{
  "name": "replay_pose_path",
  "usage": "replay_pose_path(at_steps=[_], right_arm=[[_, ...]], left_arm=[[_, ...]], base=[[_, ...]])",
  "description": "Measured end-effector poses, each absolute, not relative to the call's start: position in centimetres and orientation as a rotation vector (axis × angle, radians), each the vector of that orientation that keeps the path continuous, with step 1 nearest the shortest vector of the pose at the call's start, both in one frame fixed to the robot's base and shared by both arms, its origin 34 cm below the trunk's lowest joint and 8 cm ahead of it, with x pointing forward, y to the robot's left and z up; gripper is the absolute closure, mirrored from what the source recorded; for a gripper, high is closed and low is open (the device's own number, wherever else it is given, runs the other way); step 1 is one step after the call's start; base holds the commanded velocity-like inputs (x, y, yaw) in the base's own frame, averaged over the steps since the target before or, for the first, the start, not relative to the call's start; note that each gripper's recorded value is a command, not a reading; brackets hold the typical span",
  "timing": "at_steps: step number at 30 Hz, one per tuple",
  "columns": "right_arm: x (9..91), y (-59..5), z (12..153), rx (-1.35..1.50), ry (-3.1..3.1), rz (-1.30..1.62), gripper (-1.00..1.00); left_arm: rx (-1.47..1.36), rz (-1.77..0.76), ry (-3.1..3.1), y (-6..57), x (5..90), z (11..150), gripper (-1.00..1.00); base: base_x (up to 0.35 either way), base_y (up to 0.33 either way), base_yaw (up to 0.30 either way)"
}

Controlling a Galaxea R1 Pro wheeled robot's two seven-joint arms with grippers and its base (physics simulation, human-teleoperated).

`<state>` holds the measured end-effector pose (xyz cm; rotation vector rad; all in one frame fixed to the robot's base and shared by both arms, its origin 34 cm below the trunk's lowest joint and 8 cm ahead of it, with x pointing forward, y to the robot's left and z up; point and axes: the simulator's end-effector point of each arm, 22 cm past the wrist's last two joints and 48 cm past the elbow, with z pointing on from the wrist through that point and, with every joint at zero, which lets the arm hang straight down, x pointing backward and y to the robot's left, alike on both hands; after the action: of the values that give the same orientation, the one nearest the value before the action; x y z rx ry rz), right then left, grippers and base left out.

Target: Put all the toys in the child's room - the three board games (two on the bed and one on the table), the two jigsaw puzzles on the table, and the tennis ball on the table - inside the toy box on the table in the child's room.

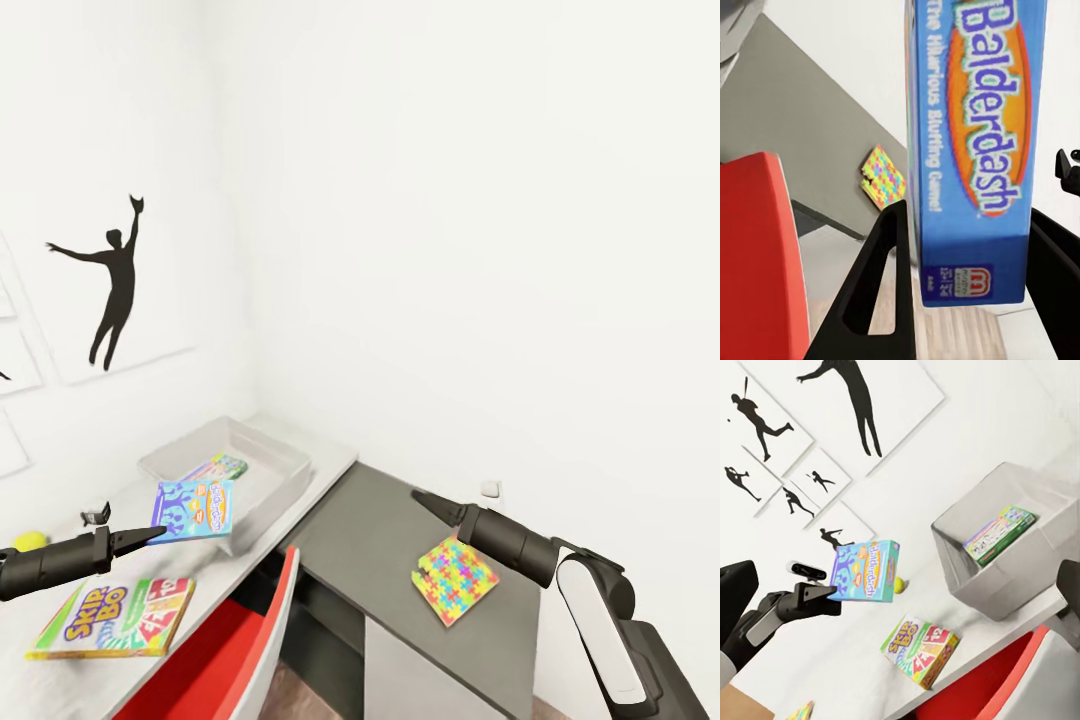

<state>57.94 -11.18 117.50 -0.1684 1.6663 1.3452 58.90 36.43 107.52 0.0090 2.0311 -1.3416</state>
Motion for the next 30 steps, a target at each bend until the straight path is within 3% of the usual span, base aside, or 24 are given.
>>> replay_pose_path(at_steps=[8,30], right_arm=[[57.87,-11.21,117.7,-0.171,1.662,1.344,-1.0],[57.84,-11.31,117.86,-0.171,1.656,1.347,-1.0]], left_arm=[[0.014,-1.339,2.028,36.42,58.87,107.69,1.0],[0.018,-1.337,2.025,36.43,58.87,107.76,1.0]], base=[[0.205,0.045,-0.143],[0.132,0.052,-0.006]])
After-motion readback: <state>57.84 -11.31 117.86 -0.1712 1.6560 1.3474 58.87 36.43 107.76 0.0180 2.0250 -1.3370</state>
